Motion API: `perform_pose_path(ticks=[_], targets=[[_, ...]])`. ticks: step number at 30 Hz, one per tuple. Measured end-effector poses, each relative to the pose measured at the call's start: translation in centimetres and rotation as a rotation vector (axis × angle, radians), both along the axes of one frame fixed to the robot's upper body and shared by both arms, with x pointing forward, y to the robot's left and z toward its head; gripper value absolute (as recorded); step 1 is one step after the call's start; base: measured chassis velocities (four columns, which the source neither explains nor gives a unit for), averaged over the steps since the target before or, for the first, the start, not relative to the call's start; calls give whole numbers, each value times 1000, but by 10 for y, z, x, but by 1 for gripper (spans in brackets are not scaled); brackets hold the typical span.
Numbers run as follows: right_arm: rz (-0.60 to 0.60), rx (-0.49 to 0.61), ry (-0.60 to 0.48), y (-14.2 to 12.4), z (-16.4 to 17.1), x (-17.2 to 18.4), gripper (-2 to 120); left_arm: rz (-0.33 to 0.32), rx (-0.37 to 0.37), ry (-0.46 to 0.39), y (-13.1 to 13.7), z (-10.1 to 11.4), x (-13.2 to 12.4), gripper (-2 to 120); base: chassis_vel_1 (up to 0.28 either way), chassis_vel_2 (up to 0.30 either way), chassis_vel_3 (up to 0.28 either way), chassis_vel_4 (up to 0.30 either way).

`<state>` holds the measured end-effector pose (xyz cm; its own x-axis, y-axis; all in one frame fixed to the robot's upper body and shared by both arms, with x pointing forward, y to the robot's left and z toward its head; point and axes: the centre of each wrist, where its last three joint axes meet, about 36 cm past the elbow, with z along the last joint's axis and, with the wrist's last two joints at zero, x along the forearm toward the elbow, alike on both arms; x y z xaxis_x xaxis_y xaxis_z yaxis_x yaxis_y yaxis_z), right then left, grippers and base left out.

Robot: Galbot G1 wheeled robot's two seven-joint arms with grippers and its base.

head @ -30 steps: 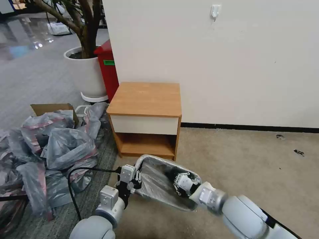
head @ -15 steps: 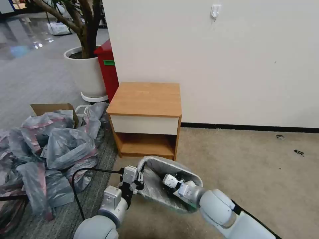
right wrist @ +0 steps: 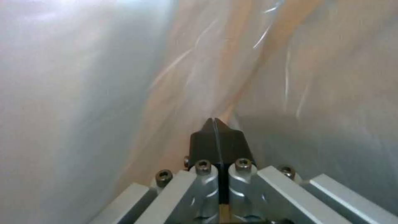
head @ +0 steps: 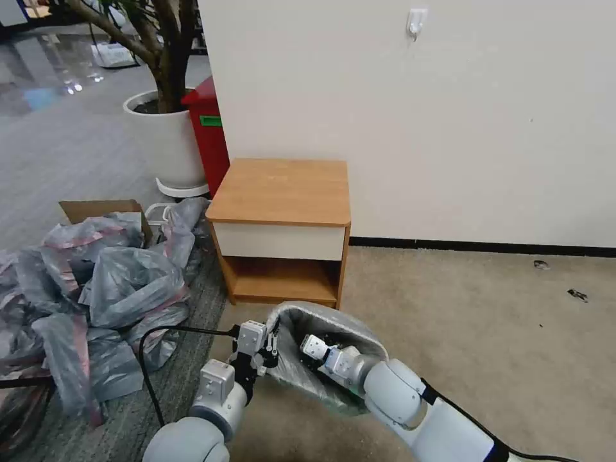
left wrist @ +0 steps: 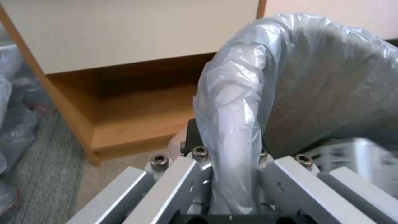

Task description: Pick up the garbage bag from the table and place it over the trash can.

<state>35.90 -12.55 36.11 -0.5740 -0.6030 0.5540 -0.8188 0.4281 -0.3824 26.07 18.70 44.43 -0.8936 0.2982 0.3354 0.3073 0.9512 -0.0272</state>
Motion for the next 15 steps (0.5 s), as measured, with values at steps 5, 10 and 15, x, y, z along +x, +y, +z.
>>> perform_pose_path(ticks=[5,10,15], targets=[[18,37,-28,-14,28,-22,0,53,-50,70,3,4,6,3,0,0,0,0],[14,101,-91,-47,69,-45,0,101,-112,153,9,10,10,3,0,0,0,0],[-38,191,-108,-66,103,-68,0,123,-193,223,15,12,15,3,0,0,0,0]])
